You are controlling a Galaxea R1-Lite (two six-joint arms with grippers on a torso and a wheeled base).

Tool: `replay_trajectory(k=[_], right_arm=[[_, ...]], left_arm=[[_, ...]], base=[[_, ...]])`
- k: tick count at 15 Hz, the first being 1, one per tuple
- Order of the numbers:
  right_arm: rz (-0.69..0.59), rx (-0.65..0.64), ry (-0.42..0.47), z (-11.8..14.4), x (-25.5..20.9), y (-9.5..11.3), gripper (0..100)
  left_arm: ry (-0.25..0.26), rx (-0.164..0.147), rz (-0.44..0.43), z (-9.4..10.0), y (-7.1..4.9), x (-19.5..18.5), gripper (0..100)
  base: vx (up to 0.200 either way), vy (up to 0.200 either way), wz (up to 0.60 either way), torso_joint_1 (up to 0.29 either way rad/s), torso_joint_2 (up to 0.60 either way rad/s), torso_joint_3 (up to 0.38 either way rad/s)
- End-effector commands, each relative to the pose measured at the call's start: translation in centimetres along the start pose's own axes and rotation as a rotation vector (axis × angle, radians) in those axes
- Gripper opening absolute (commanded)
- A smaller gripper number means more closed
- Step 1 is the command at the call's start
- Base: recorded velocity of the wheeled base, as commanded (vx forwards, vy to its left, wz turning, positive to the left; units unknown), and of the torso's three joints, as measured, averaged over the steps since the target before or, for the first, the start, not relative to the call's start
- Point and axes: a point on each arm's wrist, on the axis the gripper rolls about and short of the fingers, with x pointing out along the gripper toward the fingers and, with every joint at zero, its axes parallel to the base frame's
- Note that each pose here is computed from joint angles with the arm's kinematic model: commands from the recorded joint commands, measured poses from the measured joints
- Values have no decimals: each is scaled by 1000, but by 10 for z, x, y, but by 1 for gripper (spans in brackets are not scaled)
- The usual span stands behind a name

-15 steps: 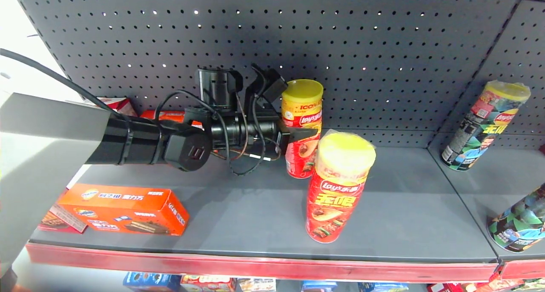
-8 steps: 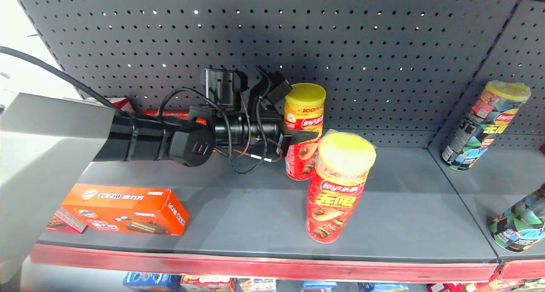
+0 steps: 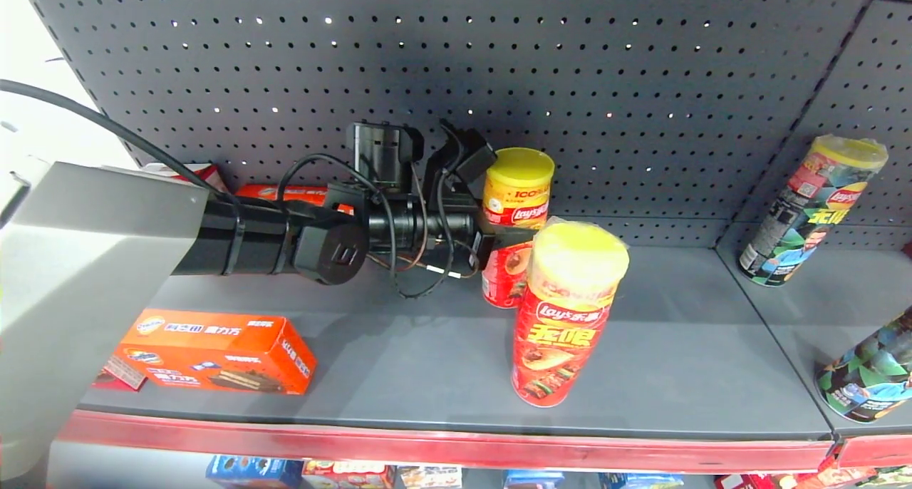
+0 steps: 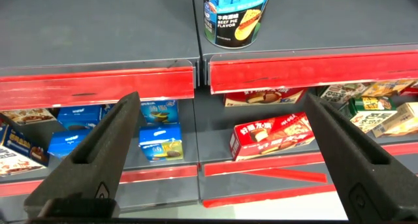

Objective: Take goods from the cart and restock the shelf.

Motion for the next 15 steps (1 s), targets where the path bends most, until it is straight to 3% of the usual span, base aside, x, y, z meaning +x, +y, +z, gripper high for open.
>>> replay_trajectory(k=[1,2,7,11,13,15], right_arm=[[0,-1,2,0,0,0,100],[0,-1,2,0,0,0,100],[0,-1,2,0,0,0,100],[0,-1,2,0,0,0,100],[0,-1,2,0,0,0,100],[0,-1,2,0,0,0,100]], left_arm=[[7,6,2,-2,1,0,0],[10,9,2,-3,1,-2,100],[40,6,35,-12,4,-11,100],[141,88,171,-24,-2,-22,100],[110,122,255,-18,3,-22,100],[112,124,267,-18,4,-22,100]], base=[[0,0,0,0,0,0],[0,0,0,0,0,0],[0,0,0,0,0,0],[0,0,0,0,0,0],[0,0,0,0,0,0],[0,0,0,0,0,0]])
